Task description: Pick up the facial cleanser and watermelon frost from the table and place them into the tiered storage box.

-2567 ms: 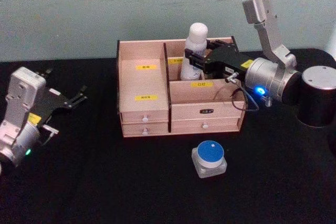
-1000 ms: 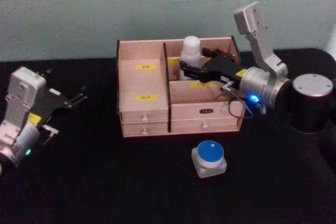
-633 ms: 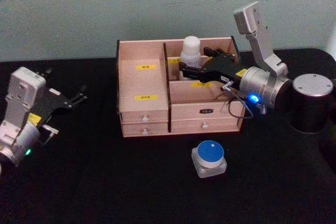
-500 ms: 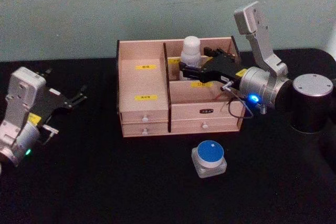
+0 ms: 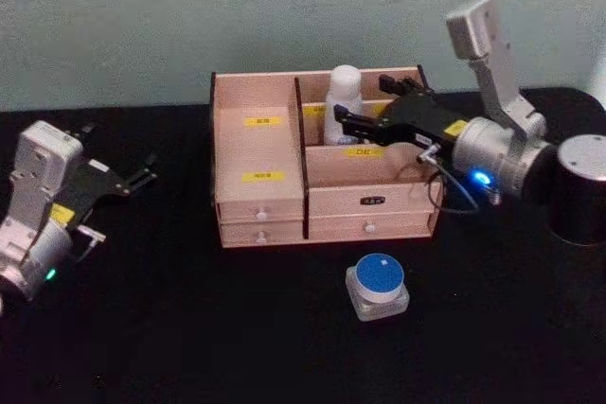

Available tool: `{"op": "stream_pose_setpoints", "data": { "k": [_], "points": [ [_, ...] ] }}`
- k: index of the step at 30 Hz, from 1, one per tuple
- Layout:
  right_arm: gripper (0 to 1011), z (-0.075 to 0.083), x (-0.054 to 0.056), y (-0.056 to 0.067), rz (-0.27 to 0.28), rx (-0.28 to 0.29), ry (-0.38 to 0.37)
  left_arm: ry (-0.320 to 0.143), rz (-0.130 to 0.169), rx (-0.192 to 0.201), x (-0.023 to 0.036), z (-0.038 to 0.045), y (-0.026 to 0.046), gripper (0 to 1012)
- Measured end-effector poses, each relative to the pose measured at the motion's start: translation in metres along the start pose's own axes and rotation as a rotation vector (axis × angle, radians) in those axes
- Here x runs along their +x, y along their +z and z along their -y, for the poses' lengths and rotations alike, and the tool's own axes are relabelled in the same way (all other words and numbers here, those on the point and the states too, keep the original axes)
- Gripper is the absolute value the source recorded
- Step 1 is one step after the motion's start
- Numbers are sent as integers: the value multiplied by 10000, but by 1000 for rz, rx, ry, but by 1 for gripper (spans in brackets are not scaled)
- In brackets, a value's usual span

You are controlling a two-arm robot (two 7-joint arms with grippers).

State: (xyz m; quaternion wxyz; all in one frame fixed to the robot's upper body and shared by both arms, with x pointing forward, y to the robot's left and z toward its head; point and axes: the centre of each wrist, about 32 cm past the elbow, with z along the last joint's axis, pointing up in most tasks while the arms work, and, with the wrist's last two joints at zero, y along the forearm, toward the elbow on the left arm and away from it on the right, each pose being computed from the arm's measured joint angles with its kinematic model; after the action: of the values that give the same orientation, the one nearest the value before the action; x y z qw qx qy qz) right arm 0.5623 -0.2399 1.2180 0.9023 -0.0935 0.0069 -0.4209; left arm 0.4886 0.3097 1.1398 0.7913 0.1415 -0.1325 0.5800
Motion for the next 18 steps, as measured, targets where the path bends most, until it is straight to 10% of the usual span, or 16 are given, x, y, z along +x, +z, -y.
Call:
{"op": "stream_pose_setpoints", "data": {
  "k": [18],
  "points": [
    [1000, 771, 87, -180, 110, -8, 263, 0, 0, 0, 0, 0, 0, 1001]
  ]
}}
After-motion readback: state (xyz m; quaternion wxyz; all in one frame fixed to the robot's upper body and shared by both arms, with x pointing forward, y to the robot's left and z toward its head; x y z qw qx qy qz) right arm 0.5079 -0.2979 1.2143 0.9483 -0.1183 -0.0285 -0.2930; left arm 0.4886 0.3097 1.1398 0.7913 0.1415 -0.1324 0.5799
